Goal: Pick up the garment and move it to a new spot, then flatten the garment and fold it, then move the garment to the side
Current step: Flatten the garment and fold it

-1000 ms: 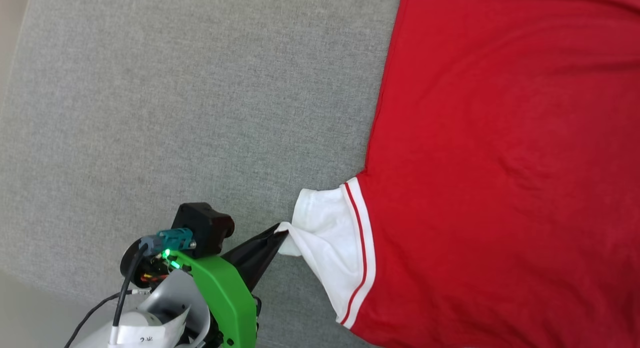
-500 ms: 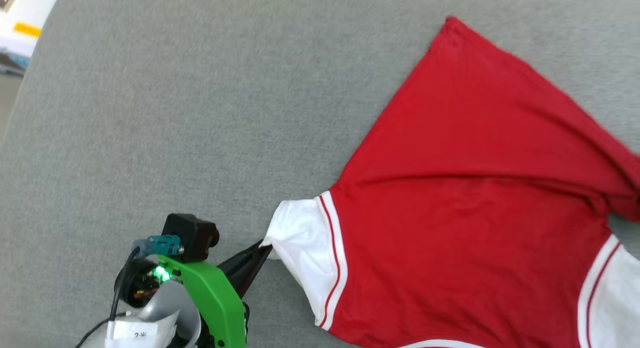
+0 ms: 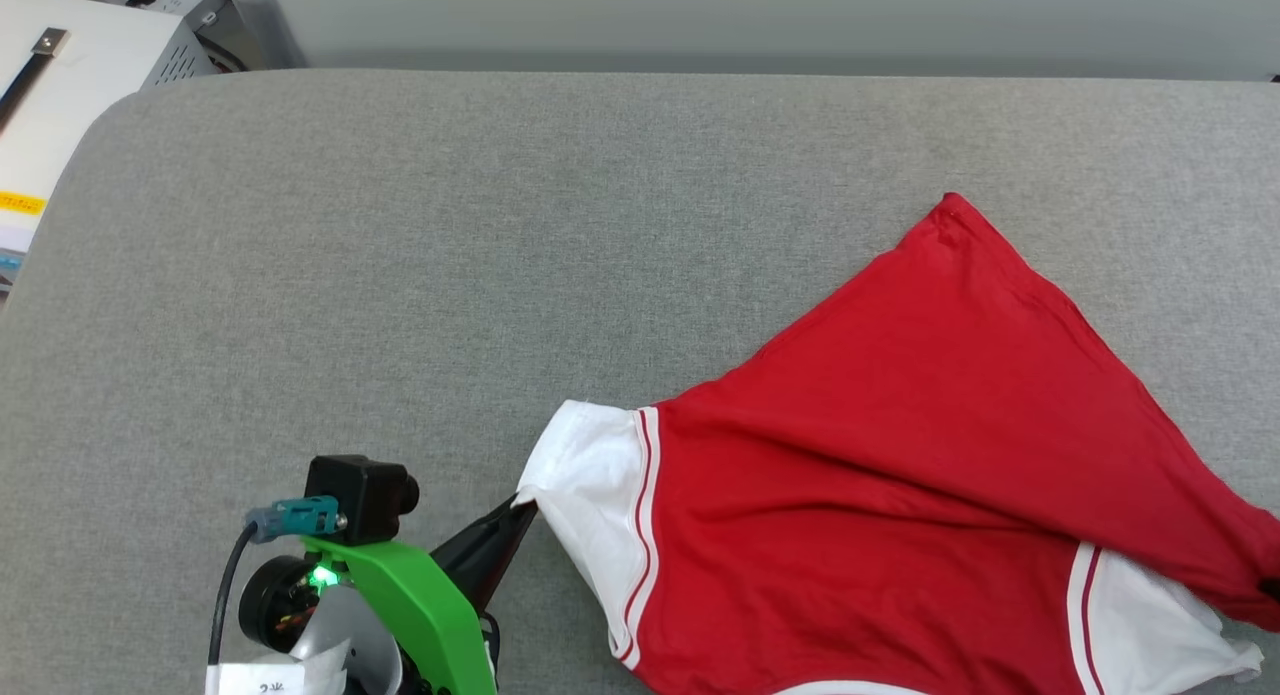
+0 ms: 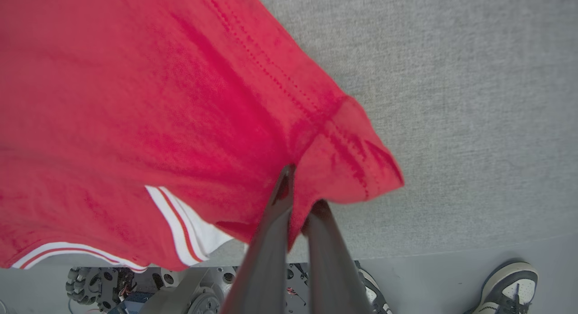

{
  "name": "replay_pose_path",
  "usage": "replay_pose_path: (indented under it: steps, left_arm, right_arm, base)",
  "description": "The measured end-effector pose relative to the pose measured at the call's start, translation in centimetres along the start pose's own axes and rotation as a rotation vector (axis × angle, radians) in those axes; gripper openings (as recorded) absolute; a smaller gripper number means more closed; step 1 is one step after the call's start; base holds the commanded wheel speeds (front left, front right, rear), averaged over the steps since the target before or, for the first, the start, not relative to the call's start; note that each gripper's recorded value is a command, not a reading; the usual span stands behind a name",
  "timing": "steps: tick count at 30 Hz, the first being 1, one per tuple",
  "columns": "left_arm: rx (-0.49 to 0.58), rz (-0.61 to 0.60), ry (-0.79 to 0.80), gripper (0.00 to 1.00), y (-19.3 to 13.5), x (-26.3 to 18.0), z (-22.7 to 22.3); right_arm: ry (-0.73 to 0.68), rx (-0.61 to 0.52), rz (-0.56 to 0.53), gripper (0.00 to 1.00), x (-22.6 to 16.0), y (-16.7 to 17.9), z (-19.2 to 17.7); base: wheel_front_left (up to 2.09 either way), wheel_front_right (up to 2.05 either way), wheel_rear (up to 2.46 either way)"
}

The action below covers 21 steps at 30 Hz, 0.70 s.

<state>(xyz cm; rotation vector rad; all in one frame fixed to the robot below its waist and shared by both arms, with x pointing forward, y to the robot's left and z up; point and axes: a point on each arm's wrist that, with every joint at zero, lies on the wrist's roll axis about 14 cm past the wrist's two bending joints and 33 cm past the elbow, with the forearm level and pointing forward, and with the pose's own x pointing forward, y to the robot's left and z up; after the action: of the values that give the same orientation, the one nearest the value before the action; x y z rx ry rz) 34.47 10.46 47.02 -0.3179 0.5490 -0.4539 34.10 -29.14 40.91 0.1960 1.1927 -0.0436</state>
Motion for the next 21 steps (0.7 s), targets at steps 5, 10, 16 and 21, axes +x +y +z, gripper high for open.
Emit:
replay_pose_path:
  steps: [5,10,16,21]
  left_arm:
    - [-0.007,-0.001,-0.030,0.00,-0.2,0.3,0.4]
    - [-0.026,0.001,-0.037,0.00,-0.3,0.6,0.3]
    - [-0.031,0.001,-0.050,0.00,-0.1,0.9,0.6]
    - [-0.031,-0.010,-0.051,0.00,-0.3,1.0,0.8]
  right_arm:
    - [0.041,0.053,0.012,0.00,0.2,0.0,-2.9]
    - [0.090,0.069,0.008,0.00,0.9,0.0,-4.6]
    - [0.080,0.031,0.018,1.00,0.8,0.5,-3.8]
    - [0.011,-0.080,0.044,1.00,-0.7,2.0,0.1]
  base:
    - [0.00,0.00,0.00]
    - [0.00,0.00,0.00]
    - [0.00,0.00,0.00]
    - [0.00,0.00,0.00]
